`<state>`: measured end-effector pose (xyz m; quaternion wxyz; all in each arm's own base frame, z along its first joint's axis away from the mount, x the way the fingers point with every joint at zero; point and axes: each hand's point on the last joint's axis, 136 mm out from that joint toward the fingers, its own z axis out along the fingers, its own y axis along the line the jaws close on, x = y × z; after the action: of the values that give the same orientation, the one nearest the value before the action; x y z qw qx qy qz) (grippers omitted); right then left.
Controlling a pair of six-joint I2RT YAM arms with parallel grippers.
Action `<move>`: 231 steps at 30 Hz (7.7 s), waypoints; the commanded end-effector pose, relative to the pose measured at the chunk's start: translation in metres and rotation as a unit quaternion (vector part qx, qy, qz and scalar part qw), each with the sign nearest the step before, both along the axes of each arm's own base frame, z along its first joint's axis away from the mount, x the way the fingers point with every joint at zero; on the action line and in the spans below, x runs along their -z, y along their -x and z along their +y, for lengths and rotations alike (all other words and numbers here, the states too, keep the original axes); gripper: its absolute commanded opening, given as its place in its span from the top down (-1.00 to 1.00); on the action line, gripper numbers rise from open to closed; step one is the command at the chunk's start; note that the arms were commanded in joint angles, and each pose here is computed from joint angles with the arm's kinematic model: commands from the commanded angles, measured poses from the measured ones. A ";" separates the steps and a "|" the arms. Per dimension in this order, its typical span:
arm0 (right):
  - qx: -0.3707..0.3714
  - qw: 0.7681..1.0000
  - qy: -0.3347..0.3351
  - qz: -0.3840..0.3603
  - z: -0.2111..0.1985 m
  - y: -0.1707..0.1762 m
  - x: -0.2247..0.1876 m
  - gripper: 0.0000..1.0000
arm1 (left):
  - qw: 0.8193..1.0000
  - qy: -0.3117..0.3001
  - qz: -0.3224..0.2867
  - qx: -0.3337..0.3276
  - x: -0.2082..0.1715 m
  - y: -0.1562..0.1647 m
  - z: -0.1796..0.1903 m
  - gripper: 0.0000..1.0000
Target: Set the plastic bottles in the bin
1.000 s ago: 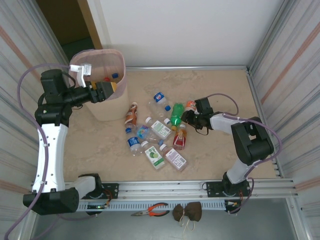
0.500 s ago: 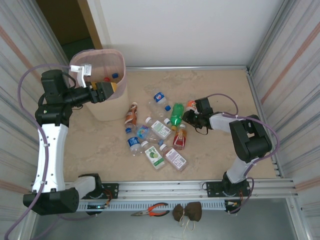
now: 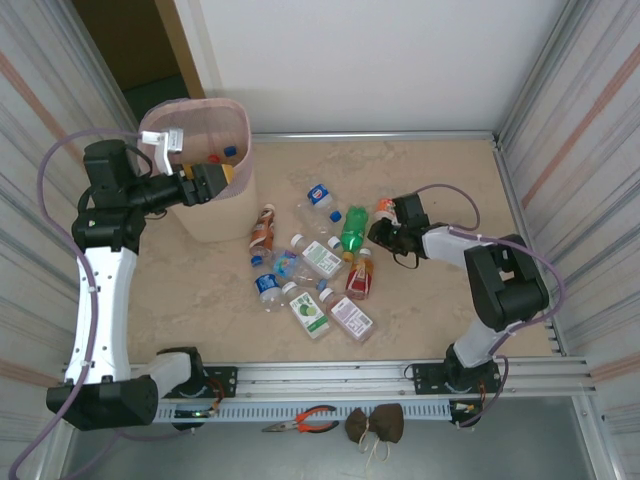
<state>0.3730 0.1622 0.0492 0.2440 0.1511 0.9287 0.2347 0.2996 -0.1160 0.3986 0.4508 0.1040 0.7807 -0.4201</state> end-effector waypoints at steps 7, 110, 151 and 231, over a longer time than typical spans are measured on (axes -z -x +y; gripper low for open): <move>-0.136 0.960 0.177 -0.167 -0.029 0.007 -0.058 0.57 | 1.000 0.011 -0.018 0.011 -0.011 0.002 -0.002 -0.64; -0.582 0.211 0.581 -0.528 0.097 0.174 -0.252 1.00 | 0.845 -0.290 0.126 0.433 0.123 0.148 -0.171 -0.19; -0.062 0.961 -0.073 -0.259 0.037 0.158 -0.249 -0.80 | 0.933 -0.256 0.039 0.250 0.085 0.036 -0.135 -0.11; -0.026 0.981 -0.100 -0.167 0.020 0.135 -0.242 -0.65 | 0.882 -0.348 0.213 -0.237 0.123 -0.137 0.131 -0.66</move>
<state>0.2352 0.1871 0.2750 0.3520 0.1188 0.8562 0.3589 0.4436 0.0215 0.2338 0.2468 -0.0225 0.9687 0.0105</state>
